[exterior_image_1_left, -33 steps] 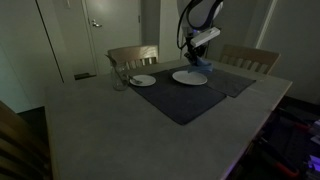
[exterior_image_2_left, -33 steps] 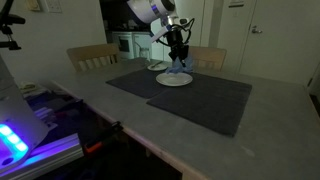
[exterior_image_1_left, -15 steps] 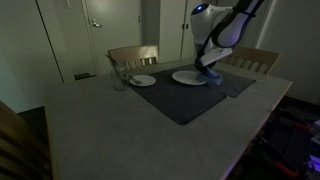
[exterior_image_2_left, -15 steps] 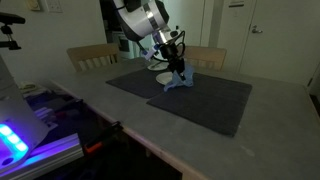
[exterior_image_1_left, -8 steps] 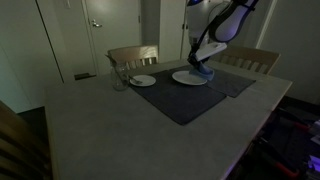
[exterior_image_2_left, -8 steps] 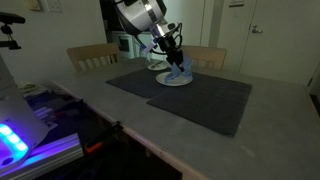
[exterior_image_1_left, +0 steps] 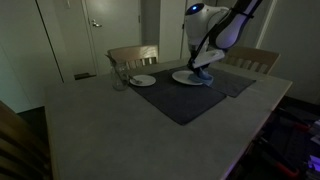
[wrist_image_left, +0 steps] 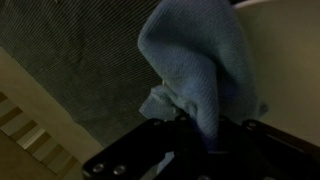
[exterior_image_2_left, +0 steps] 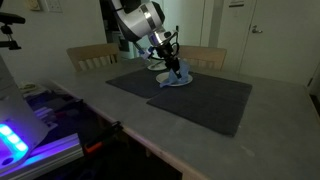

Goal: Wipe the plate with the towel

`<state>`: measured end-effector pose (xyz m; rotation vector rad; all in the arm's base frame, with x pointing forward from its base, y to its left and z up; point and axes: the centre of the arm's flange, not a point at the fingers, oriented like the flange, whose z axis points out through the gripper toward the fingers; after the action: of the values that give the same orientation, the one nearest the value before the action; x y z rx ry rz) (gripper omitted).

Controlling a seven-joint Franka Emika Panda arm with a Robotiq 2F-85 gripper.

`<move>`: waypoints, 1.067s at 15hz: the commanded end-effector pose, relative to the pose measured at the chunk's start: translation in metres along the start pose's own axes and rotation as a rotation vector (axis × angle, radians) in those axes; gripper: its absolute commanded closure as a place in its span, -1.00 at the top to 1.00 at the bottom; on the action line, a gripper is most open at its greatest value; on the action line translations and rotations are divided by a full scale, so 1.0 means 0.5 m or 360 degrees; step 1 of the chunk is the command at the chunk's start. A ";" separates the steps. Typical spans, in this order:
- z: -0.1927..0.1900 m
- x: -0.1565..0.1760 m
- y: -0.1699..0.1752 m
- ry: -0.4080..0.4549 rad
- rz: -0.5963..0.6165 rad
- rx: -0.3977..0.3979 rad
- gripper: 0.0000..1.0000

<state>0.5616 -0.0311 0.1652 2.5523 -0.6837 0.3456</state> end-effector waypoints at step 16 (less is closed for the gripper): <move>0.056 -0.033 -0.058 -0.0062 0.0409 0.0072 -0.93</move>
<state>0.5600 -0.0204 0.1383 2.4608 -1.0198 0.4117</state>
